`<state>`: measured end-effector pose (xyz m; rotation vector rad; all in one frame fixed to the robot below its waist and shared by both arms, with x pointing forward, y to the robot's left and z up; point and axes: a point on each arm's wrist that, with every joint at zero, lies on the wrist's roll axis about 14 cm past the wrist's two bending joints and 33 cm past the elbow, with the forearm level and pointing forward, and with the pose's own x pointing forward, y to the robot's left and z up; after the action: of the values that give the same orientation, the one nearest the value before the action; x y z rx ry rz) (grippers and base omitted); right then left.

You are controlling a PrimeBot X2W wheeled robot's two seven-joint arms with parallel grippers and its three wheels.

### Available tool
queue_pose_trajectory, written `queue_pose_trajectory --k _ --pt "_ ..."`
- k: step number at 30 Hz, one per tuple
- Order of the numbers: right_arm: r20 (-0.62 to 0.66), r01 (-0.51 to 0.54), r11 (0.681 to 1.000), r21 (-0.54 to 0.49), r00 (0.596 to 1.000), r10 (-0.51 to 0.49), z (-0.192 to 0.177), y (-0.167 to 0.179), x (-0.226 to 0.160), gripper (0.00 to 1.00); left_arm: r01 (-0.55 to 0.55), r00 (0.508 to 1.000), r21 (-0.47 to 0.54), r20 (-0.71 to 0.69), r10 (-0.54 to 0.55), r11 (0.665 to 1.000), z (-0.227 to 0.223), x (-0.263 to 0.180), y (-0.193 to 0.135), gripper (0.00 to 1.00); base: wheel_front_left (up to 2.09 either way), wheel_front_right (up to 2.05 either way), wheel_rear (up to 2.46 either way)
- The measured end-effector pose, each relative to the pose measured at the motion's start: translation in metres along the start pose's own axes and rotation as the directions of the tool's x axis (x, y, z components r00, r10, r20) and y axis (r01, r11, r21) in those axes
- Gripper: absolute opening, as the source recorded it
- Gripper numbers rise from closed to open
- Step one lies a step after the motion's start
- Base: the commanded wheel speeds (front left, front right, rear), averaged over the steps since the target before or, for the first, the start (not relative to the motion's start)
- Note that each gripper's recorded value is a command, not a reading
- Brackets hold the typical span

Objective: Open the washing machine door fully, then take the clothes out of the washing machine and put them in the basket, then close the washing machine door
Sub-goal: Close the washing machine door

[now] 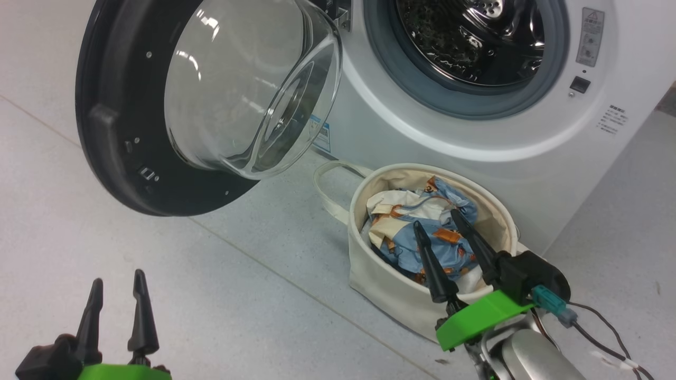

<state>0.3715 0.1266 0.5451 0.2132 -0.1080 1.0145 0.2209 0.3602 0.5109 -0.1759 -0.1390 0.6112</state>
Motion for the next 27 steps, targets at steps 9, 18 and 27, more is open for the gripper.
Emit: queue_pose_trajectory --k 9,18,27 --pt "0.004 0.028 1.000 -0.003 1.000 -0.028 0.002 -0.007 -0.004 1.00 0.010 1.000 -0.007 -0.020 -0.010 1.000 -0.007 -0.001 -0.002 1.00 0.00 0.00 0.00" --pt "-0.002 0.043 0.999 0.006 0.999 -0.043 0.000 -0.006 -0.011 1.00 -0.043 0.998 -0.114 0.036 0.047 0.993 0.021 0.026 0.025 0.10 0.00 0.00 0.00" --pt "-0.016 0.073 0.997 0.011 0.997 -0.073 -0.004 -0.009 -0.024 1.00 -0.108 0.987 -0.309 0.082 0.140 0.945 0.079 0.078 0.071 0.00 0.00 0.00 0.00"
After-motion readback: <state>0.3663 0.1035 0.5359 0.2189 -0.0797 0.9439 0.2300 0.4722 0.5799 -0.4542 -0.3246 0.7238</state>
